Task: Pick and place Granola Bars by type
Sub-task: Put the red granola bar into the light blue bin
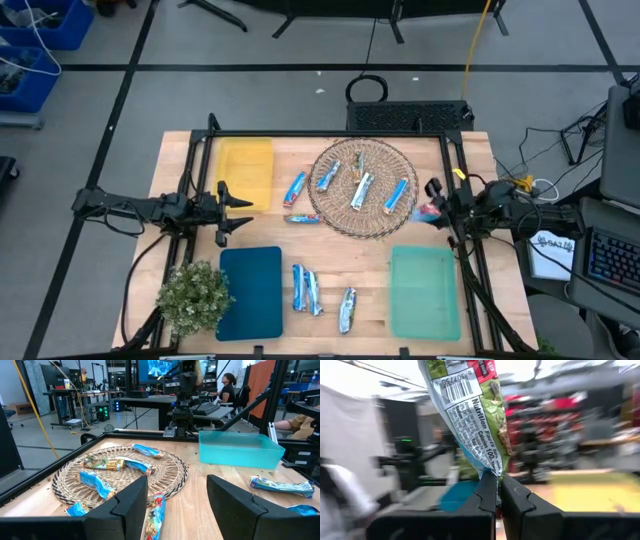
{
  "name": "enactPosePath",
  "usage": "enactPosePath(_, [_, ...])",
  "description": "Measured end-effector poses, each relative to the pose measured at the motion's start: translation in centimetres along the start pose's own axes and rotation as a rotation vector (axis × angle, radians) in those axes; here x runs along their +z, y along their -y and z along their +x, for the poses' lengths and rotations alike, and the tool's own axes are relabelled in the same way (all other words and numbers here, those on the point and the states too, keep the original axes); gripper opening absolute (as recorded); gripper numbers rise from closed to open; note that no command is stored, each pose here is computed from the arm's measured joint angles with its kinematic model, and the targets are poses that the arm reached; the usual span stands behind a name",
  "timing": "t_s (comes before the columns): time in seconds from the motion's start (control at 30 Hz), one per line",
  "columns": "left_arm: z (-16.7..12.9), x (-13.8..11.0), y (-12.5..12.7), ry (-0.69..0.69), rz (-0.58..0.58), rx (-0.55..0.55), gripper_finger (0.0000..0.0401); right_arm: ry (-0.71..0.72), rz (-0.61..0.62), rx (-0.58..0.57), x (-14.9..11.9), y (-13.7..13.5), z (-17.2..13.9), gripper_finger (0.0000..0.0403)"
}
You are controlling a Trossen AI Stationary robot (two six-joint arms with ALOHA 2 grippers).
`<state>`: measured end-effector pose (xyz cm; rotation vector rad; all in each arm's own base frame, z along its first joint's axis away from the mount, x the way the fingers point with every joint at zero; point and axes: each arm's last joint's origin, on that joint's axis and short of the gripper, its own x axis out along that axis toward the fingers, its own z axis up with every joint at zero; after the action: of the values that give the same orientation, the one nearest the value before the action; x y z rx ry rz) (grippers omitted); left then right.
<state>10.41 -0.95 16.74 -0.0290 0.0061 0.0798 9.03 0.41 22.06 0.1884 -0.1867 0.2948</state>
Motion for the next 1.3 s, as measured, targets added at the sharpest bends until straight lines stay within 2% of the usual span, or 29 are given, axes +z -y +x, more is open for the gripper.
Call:
enactPosePath(0.13, [0.0, 0.0, 0.0, 0.0, 0.0, 0.0, 0.0209, -0.043, 0.136, 0.053, -0.3, -0.1, 0.0, 0.0])
enactPosePath(0.37, [0.0, 0.0, 0.0, 0.0, 0.0, 0.0, 0.0209, -0.19, 0.351, -0.033, -1.8, 0.4, 0.1, 0.0])
enactPosePath(0.57, [0.0, 0.0, 0.0, 0.0, 0.0, 0.0, 0.0209, -0.225, 0.453, -0.073, -1.9, 0.6, 0.6, 0.0])
enactPosePath(0.7, [0.0, 0.0, 0.0, 0.0, 0.0, 0.0, 0.0209, -0.271, 0.435, -0.128, -0.4, 0.5, 1.0, 0.0])
enactPosePath(0.77, [0.0, 0.0, 0.0, 0.0, 0.0, 0.0, 0.0209, -0.362, 0.425, -0.18, 0.5, 0.3, 1.1, 0.0])
enactPosePath(0.9, [0.0, 0.0, 0.0, 0.0, 0.0, 0.0, 0.0209, -0.593, 0.459, -0.366, 1.8, 0.2, 1.1, 0.0])
enactPosePath(1.07, [0.0, 0.0, 0.0, 0.0, 0.0, 0.0, 0.0209, -0.887, 0.624, -0.502, 2.2, -0.4, 2.0, 0.0])
enactPosePath(1.2, [0.0, 0.0, 0.0, 0.0, 0.0, 0.0, 0.0209, -1.081, 0.742, -0.525, 1.3, -1.2, 3.0, 0.0])
enactPosePath(1.3, [0.0, 0.0, 0.0, 0.0, 0.0, 0.0, 0.0209, -1.173, 0.855, -0.557, 0.5, -1.9, 3.6, 0.0])
